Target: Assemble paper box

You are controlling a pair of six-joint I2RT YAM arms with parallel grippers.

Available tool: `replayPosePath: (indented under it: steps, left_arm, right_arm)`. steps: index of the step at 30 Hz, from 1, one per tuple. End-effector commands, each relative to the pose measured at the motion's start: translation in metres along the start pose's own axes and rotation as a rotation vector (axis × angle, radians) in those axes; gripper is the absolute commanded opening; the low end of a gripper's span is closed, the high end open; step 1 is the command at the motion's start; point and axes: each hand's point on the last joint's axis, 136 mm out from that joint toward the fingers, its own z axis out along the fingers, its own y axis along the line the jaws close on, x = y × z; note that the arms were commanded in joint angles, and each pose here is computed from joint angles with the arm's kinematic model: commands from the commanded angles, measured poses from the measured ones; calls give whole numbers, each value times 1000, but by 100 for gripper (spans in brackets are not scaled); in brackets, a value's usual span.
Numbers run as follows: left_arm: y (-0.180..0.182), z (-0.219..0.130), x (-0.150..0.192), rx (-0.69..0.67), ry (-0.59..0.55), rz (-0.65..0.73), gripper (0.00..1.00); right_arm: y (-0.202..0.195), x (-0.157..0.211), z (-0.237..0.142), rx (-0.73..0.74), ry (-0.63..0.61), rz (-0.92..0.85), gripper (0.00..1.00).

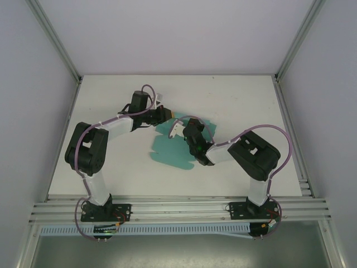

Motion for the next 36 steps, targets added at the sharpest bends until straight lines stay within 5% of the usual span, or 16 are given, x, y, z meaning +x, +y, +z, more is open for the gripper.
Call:
replayPosePath:
  steps: [1, 8, 10, 16, 26, 36]
  left_arm:
    - [-5, 3, 2, -13, 11, 47, 17]
    - [-6, -24, 6, -105, -29, 120, 54]
    - [0, -40, 7, -163, -64, 138, 57]
    - [45, -90, 26, -293, -146, 57, 82]
    - [115, -111, 49, -562, -160, -14, 78]
    - [104, -59, 29, -350, -85, 15, 69]
  right_arm:
    - [2, -20, -13, -9, -90, 4, 0]
    - [0, -8, -13, -8, -45, -2, 0]
    - [-3, -3, -12, -6, -31, 7, 0]
    - [-12, 10, -13, -26, -4, 73, 0]
    - [-18, 15, -16, -26, 10, 100, 0]
    - [-27, 12, -19, -26, 0, 145, 0]
